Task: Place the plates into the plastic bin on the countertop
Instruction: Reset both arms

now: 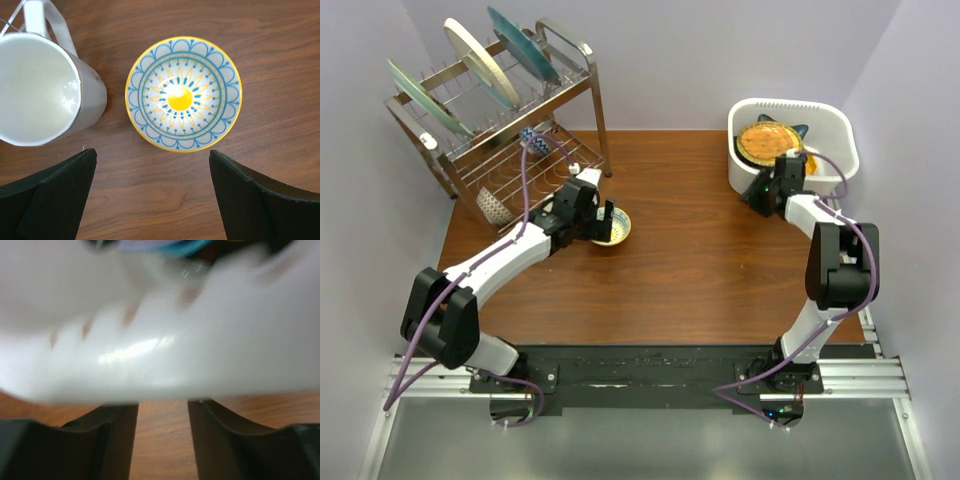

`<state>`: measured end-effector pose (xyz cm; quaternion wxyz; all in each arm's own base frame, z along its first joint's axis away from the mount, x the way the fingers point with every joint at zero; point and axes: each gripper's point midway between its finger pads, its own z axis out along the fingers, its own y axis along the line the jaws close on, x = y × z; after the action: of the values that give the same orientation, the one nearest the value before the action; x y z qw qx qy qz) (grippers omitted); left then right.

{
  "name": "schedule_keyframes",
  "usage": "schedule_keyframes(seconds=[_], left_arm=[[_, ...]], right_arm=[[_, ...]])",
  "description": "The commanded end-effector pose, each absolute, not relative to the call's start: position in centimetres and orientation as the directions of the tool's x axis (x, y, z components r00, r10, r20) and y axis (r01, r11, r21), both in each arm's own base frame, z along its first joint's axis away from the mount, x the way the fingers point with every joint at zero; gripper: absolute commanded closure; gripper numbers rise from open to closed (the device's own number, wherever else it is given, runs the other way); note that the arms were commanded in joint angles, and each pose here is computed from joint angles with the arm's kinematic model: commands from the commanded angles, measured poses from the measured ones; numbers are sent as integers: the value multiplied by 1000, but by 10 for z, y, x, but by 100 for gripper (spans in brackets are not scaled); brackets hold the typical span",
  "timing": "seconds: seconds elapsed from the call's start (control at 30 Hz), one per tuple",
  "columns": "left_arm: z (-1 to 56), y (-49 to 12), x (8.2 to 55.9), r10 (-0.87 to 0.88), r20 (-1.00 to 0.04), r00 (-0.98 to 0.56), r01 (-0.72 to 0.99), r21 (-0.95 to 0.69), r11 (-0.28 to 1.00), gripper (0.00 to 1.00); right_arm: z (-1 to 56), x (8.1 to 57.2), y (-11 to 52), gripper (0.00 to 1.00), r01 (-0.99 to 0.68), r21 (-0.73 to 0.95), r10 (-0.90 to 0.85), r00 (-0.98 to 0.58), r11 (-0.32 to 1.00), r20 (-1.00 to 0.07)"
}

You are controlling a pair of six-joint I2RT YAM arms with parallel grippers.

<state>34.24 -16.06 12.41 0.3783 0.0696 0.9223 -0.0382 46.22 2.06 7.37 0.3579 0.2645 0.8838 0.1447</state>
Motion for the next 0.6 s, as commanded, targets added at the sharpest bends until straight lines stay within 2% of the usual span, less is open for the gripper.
schedule_keyframes(seconds=[0.0, 0.2, 0.27, 0.4, 0.57], left_arm=[[175, -162, 355, 83, -783, -616, 155, -17, 988, 0], [183, -164, 359, 65, -789, -610, 144, -30, 989, 0], [186, -166, 361, 50, -794, -606, 141, -46, 989, 0], [200, -171, 366, 30, -819, -573, 145, -66, 987, 0], [199, -180, 374, 54, -815, -577, 182, -63, 981, 0]], right_arm=[[96, 449, 54, 43, 192, 543, 528, -627, 817, -572], [101, 426, 65, 21, 135, 528, 474, -660, 838, -584], [104, 416, 71, 14, 114, 465, 406, -693, 878, -596], [126, 412, 77, 1, 80, 390, 342, -663, 917, -666], [135, 407, 93, 1, 42, 384, 319, -643, 923, -696]])
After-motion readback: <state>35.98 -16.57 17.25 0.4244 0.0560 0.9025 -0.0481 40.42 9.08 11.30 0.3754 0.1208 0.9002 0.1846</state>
